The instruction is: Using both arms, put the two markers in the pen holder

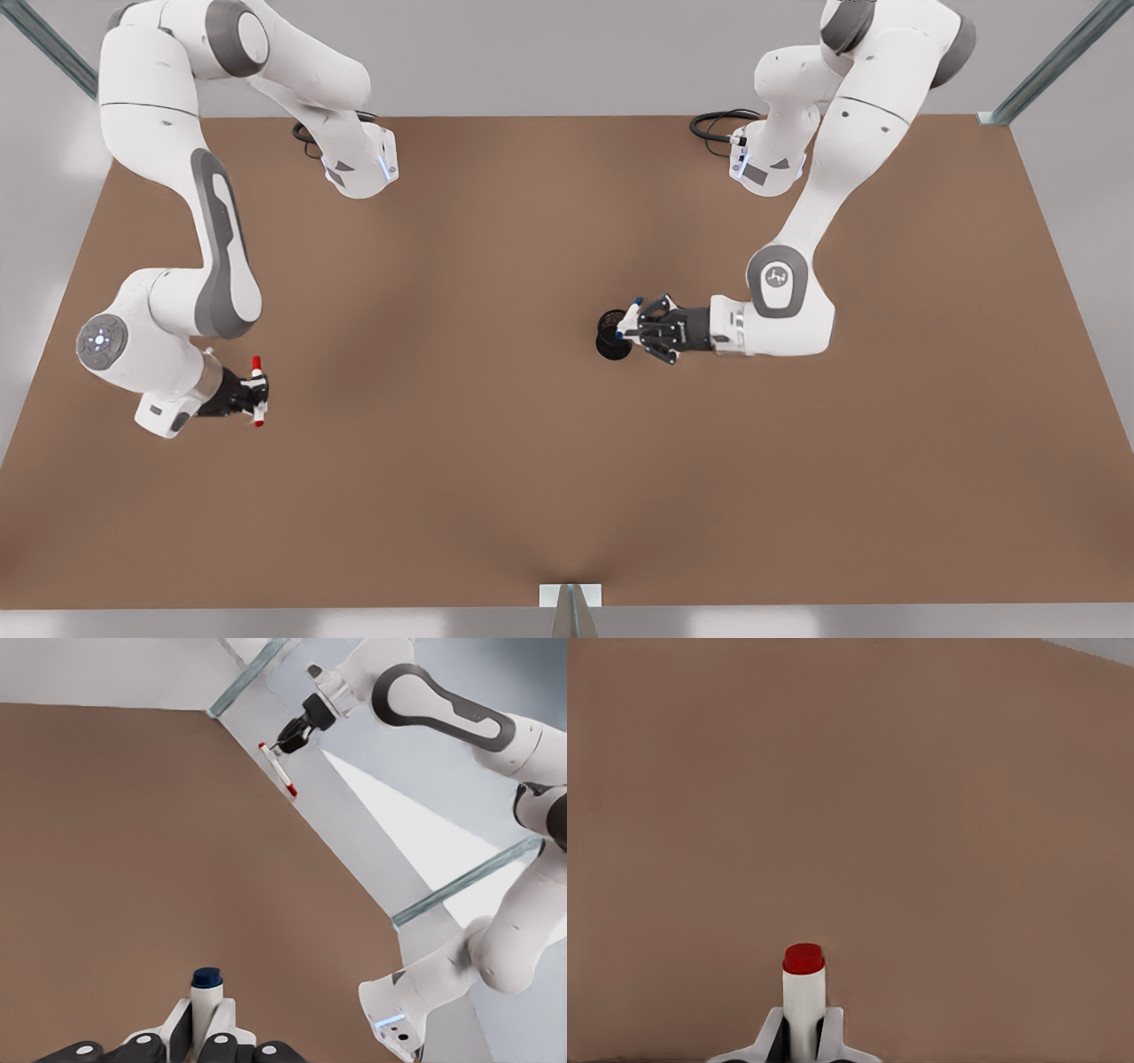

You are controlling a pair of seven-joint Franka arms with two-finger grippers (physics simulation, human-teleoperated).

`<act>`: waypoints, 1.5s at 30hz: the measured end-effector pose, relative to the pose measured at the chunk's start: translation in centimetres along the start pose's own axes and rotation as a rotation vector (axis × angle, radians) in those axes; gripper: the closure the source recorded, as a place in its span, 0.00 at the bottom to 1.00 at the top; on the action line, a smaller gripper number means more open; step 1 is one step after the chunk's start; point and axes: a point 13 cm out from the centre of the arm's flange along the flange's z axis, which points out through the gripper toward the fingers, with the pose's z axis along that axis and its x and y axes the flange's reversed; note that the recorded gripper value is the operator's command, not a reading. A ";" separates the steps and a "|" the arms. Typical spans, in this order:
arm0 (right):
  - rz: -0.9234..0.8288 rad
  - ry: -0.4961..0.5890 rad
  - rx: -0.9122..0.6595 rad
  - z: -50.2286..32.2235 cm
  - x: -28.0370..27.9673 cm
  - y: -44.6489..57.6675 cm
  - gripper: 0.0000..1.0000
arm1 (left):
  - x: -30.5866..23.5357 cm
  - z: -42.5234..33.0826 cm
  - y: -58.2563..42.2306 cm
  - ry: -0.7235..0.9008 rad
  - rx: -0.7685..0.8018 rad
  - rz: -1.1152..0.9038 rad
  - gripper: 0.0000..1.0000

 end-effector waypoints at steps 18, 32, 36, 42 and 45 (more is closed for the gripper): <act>-0.205 -0.169 -0.071 -10.7 -8.6 28.7 0.79 | 7.8 4.9 4.1 -0.164 0.114 0.633 0.00; -0.350 -0.499 -0.253 -8.5 -14.6 53.5 0.79 | -5.8 -29.7 5.6 0.696 -0.224 1.087 0.00; -0.354 -0.633 -0.305 -8.9 -15.8 58.1 0.79 | -7.2 -37.8 3.7 0.957 -0.509 0.815 0.00; -0.363 -0.760 -0.318 -8.8 -15.9 62.8 0.79 | -4.0 -41.8 -1.3 0.952 -0.830 0.324 0.00; -0.349 -0.786 -0.323 -7.9 -15.6 63.1 0.79 | -2.5 -41.1 -0.9 0.881 -0.895 0.151 0.00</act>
